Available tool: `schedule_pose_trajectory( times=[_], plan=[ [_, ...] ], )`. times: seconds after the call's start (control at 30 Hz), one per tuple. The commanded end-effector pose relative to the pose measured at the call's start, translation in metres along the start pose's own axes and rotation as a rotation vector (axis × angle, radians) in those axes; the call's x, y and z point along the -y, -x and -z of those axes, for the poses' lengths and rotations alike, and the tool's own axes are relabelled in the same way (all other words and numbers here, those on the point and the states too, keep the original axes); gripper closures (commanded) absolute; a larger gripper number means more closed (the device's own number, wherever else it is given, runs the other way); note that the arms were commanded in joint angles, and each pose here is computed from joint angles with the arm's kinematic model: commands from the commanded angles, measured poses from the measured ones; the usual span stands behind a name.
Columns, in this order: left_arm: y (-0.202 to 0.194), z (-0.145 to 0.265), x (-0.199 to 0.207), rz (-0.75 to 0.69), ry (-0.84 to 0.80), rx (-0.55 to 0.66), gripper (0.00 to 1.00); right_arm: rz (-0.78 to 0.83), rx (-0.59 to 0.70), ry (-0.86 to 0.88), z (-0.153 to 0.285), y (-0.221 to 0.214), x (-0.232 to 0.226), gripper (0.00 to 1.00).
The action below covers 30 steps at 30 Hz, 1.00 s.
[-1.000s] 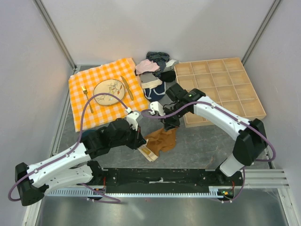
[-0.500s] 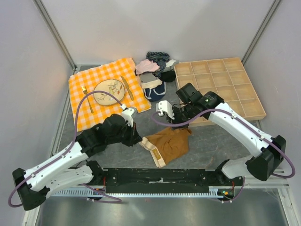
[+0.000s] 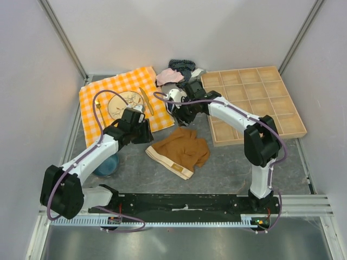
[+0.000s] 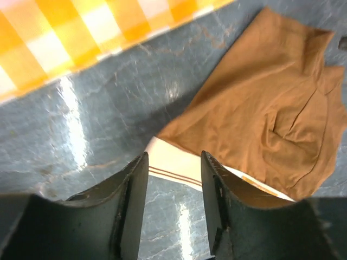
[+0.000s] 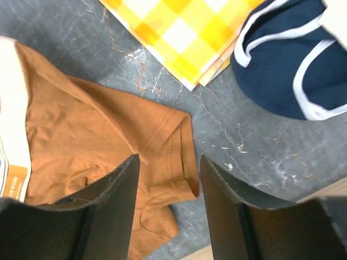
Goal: Roll the underwear
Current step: Flatten out the underwear at the center of the board.
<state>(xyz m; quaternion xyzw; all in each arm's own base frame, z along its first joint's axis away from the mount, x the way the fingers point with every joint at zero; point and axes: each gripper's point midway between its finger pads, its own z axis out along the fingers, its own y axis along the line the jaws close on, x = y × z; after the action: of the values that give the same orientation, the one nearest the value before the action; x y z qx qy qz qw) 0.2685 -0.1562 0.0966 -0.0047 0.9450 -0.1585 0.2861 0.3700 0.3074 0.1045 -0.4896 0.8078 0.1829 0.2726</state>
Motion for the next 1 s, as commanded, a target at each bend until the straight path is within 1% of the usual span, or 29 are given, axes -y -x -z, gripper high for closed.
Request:
schedule_pose_trajectory(
  times=[0.0, 0.03, 0.07, 0.1, 0.13, 0.17, 0.2, 0.23, 0.27, 0.3, 0.4, 0.43, 0.5, 0.53, 0.57, 0.63, 0.77, 0.83, 0.97],
  plan=[
    [0.068, 0.039, 0.01, -0.074, -0.012, 0.231, 0.46, 0.197, 0.232, 0.061, 0.069, 0.057, -0.021, 0.42],
    [0.073, 0.049, 0.012, -0.09, -0.021, 0.26, 0.44, 0.241, 0.207, 0.124, 0.068, 0.037, -0.036, 0.4],
    [0.078, 0.061, 0.015, -0.106, -0.039, 0.295, 0.43, 0.402, 0.203, 0.263, 0.074, 0.018, -0.062, 0.38],
    [0.08, 0.07, 0.018, -0.143, -0.059, 0.319, 0.4, 0.486, 0.212, 0.321, 0.087, 0.008, -0.078, 0.37],
    [0.085, 0.091, 0.023, -0.165, -0.091, 0.378, 0.36, 0.547, 0.183, 0.401, 0.085, -0.021, -0.093, 0.35],
    [0.083, 0.098, 0.028, -0.194, -0.125, 0.388, 0.34, 0.648, 0.192, 0.482, 0.088, -0.039, -0.109, 0.33],
    [0.082, 0.105, 0.029, -0.229, -0.14, 0.407, 0.32, 0.694, 0.198, 0.504, 0.092, -0.048, -0.118, 0.32],
    [0.079, 0.115, 0.03, -0.244, -0.158, 0.433, 0.3, 0.696, 0.165, 0.538, 0.087, -0.069, -0.126, 0.29],
    [0.073, 0.117, 0.034, -0.263, -0.191, 0.427, 0.29, 0.728, 0.157, 0.54, 0.085, -0.075, -0.13, 0.29],
    [0.069, 0.118, 0.034, -0.283, -0.206, 0.425, 0.3, 0.746, 0.116, 0.531, 0.081, -0.083, -0.131, 0.3],
    [0.048, 0.107, 0.031, -0.274, -0.234, 0.382, 0.3, 0.716, 0.04, 0.532, 0.076, -0.108, -0.132, 0.37],
    [0.042, 0.103, 0.031, -0.273, -0.241, 0.365, 0.3, 0.714, 0.028, 0.536, 0.076, -0.114, -0.133, 0.41],
    [0.039, 0.101, 0.033, -0.275, -0.254, 0.347, 0.32, 0.739, 0.022, 0.526, 0.077, -0.123, -0.137, 0.44],
    [0.04, 0.101, 0.033, -0.277, -0.254, 0.345, 0.32, 0.739, -0.02, 0.53, 0.073, -0.142, -0.141, 0.47],
    [0.041, 0.101, 0.033, -0.277, -0.252, 0.351, 0.32, 0.762, -0.002, 0.494, 0.072, -0.139, -0.14, 0.48],
    [0.04, 0.099, 0.033, -0.276, -0.252, 0.344, 0.32, 0.752, -0.04, 0.477, 0.067, -0.155, -0.144, 0.5],
    [0.038, 0.098, 0.033, -0.277, -0.255, 0.335, 0.32, 0.735, -0.043, 0.404, 0.051, -0.152, -0.134, 0.52],
    [0.038, 0.098, 0.034, -0.278, -0.262, 0.337, 0.32, 0.723, -0.031, 0.362, 0.043, -0.147, -0.127, 0.5],
    [0.037, 0.098, 0.035, -0.278, -0.268, 0.336, 0.32, 0.707, -0.054, 0.329, 0.032, -0.148, -0.118, 0.48]
  ],
)
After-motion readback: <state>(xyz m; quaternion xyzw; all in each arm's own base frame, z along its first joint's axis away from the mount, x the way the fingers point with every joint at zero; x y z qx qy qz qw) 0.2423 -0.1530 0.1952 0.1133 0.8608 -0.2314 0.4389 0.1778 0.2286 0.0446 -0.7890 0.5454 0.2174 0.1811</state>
